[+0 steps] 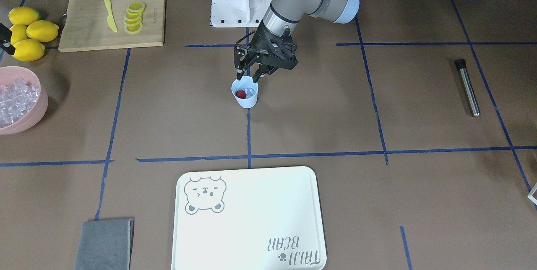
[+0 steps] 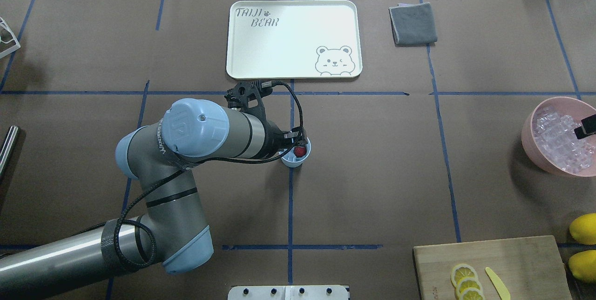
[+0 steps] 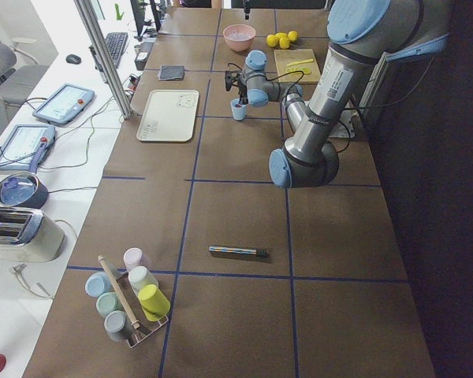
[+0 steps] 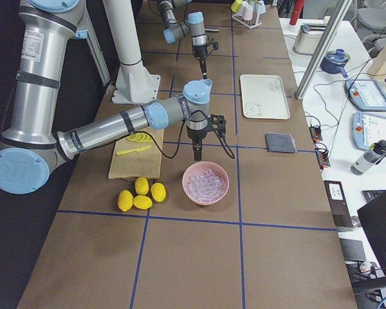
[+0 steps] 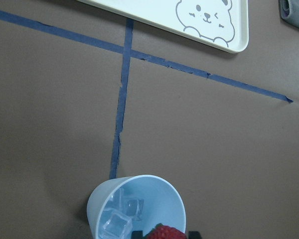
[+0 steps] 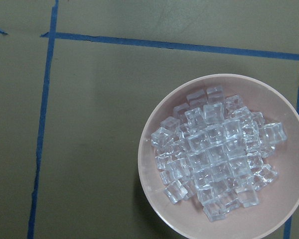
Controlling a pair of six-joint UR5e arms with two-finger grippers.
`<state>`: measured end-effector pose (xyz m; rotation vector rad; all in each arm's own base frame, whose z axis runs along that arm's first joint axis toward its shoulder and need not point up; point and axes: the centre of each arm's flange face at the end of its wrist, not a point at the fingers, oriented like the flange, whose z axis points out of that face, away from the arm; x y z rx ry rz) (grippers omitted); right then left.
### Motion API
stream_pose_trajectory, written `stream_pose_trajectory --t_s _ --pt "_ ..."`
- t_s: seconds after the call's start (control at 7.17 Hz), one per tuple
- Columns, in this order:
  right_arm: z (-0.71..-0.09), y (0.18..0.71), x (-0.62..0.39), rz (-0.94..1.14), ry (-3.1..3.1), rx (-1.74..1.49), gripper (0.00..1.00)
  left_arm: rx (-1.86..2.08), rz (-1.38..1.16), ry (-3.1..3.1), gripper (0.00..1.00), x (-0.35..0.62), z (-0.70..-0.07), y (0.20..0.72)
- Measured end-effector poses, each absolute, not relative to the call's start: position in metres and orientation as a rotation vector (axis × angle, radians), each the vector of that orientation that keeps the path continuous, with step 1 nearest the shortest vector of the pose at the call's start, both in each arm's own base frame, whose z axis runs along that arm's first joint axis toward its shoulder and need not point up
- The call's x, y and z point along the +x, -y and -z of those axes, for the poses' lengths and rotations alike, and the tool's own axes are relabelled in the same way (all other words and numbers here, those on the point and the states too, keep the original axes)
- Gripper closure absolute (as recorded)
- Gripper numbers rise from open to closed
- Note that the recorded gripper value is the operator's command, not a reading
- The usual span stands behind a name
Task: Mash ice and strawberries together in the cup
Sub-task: 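Open the left gripper to drop the strawberry into the cup, then withdraw the left gripper toward the steel muddler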
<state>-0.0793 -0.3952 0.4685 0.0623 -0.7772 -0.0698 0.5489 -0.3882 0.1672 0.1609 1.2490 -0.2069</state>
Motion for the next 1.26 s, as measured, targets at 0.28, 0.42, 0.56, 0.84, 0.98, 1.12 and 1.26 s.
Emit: stream_pose_trajectory --t_s 0.28,0.42,0.56,0.84,0.98,1.12,1.26 --pt "-0.469 0.395 -0.079 0.07 0.777 0.062 0.0 0.167 0.203 -1.262 0.19 0.546 -0.167 0.387" --pt "-0.469 0.395 -0.079 0.07 0.776 0.063 0.0 0.17 0.201 -1.27 0.2 0.542 -0.164 0.387" --pt "-0.469 0.395 -0.079 0.069 0.775 0.062 0.0 0.174 0.203 -1.276 0.2 0.533 -0.164 0.387" --pt "-0.472 0.396 -0.079 0.064 0.766 0.061 0.0 0.199 0.143 -1.268 0.2 0.484 -0.187 0.392" --pt "-0.475 0.395 -0.079 0.063 0.764 0.059 0.0 0.201 0.109 -1.254 0.2 0.452 -0.205 0.403" --pt "-0.476 0.395 -0.078 0.062 0.763 0.058 0.0 0.193 0.079 -1.234 0.2 0.419 -0.227 0.42" --pt "-0.478 0.396 -0.074 0.065 0.761 0.063 0.0 0.188 0.051 -1.212 0.2 0.385 -0.25 0.436"
